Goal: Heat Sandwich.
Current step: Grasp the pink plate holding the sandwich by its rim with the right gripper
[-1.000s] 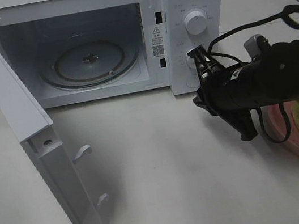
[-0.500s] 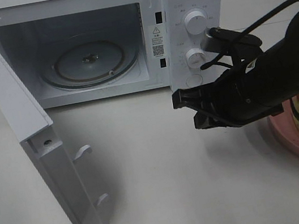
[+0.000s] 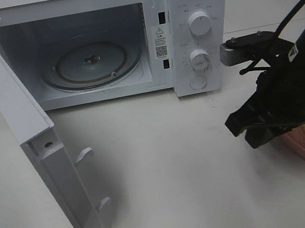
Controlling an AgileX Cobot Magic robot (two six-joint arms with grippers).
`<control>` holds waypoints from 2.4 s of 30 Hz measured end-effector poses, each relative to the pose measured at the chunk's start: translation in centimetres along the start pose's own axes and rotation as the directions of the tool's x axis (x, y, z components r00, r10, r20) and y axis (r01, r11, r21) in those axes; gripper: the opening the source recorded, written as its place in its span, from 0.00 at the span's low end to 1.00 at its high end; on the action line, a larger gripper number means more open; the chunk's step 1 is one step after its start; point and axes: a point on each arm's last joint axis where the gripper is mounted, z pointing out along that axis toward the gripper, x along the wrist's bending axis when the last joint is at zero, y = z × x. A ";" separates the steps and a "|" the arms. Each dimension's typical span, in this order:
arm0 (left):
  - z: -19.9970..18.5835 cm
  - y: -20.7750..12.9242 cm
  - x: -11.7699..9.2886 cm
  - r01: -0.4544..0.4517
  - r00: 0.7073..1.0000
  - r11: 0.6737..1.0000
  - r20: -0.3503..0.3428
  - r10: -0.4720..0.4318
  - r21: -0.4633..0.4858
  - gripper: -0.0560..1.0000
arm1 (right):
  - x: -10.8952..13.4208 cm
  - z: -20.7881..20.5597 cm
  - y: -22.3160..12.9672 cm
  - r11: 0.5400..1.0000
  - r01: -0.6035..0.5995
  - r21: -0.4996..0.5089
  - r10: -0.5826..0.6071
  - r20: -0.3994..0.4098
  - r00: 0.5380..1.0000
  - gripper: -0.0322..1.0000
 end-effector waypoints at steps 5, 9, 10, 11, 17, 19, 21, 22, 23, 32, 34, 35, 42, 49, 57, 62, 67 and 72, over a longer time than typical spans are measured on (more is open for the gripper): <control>0.0 0.0 0.0 0.000 1.000 1.000 0.000 0.000 0.000 0.99 | -0.9 -1.0 0.3 0.998 0.002 0.058 -0.006 0.061 0.998 0.20; 0.0 0.0 0.0 0.000 1.000 1.000 0.000 0.000 0.000 0.99 | -2.7 -2.9 1.6 0.994 -0.092 0.052 0.086 0.122 0.989 0.37; 0.0 0.0 0.0 0.000 1.000 1.000 0.000 0.000 0.000 0.99 | -2.7 -2.9 1.6 0.994 -0.092 0.052 0.086 0.122 0.989 0.37; 0.0 0.0 0.0 0.000 1.000 1.000 0.000 0.000 0.000 0.99 | -2.9 -3.1 1.7 0.995 -0.092 0.047 0.086 0.129 0.988 0.48; 0.0 0.0 0.0 0.000 1.000 1.000 0.000 0.000 0.000 0.99 | -3.2 -3.7 2.1 0.997 -0.066 0.049 0.057 0.158 0.986 0.91; 0.0 0.0 0.0 0.000 1.000 1.000 0.000 0.000 0.000 0.99 | -3.3 -3.7 2.0 0.997 -0.057 0.055 0.047 0.170 0.984 0.97; 0.0 0.0 0.0 0.000 1.000 1.000 0.000 0.000 0.000 0.99 | -3.3 -3.7 2.0 0.997 -0.057 0.055 0.047 0.170 0.984 0.97; 0.0 0.0 0.0 0.000 1.000 1.000 0.000 0.000 0.000 0.99 | -3.4 -3.6 2.0 0.997 -0.054 0.057 0.043 0.176 0.984 0.98; 0.0 0.0 0.0 0.000 1.000 1.000 0.000 0.000 0.000 0.99 | -3.4 -3.4 2.0 0.996 -0.058 0.064 0.046 0.179 0.983 0.99; 0.0 0.0 0.0 0.000 1.000 1.000 0.000 0.000 0.000 0.99 | -4.1 -0.9 2.3 0.985 -0.077 0.155 0.048 0.184 0.982 0.99; 0.0 0.0 0.0 0.000 1.000 1.000 0.000 0.000 0.000 0.99 | -4.3 -0.6 2.3 0.983 -0.082 0.165 0.051 0.185 0.981 0.99; 0.0 0.0 0.0 0.000 1.000 1.000 0.000 0.000 0.000 0.99 | -4.5 -0.3 2.3 0.981 -0.089 0.174 0.056 0.186 0.981 0.98; 0.0 0.0 0.0 0.000 1.000 1.000 0.000 0.000 0.000 0.99 | -5.4 1.3 2.4 0.972 -0.090 0.216 0.044 0.210 0.977 0.97; 0.0 0.0 0.0 0.000 1.000 1.000 0.000 0.000 0.000 0.99 | -6.7 3.3 2.8 0.971 -0.110 0.213 0.057 0.242 0.969 0.96; 0.0 0.0 0.0 0.000 1.000 1.000 0.000 0.000 0.000 0.99 | -7.4 5.0 2.8 0.966 -0.117 0.231 0.059 0.246 0.967 0.94; 0.0 0.0 0.0 0.000 1.000 1.000 0.000 0.000 0.000 0.99 | -7.7 6.4 2.9 0.964 -0.116 0.240 0.056 0.243 0.969 0.93; 0.0 0.0 0.0 0.000 1.000 1.000 0.000 0.000 0.000 0.99 | -7.9 7.8 2.8 0.957 -0.119 0.263 0.055 0.240 0.969 0.92; 0.0 0.0 0.0 0.000 1.000 1.000 0.000 0.000 0.000 0.99 | -7.9 7.8 2.8 0.958 -0.119 0.259 0.055 0.240 0.969 0.90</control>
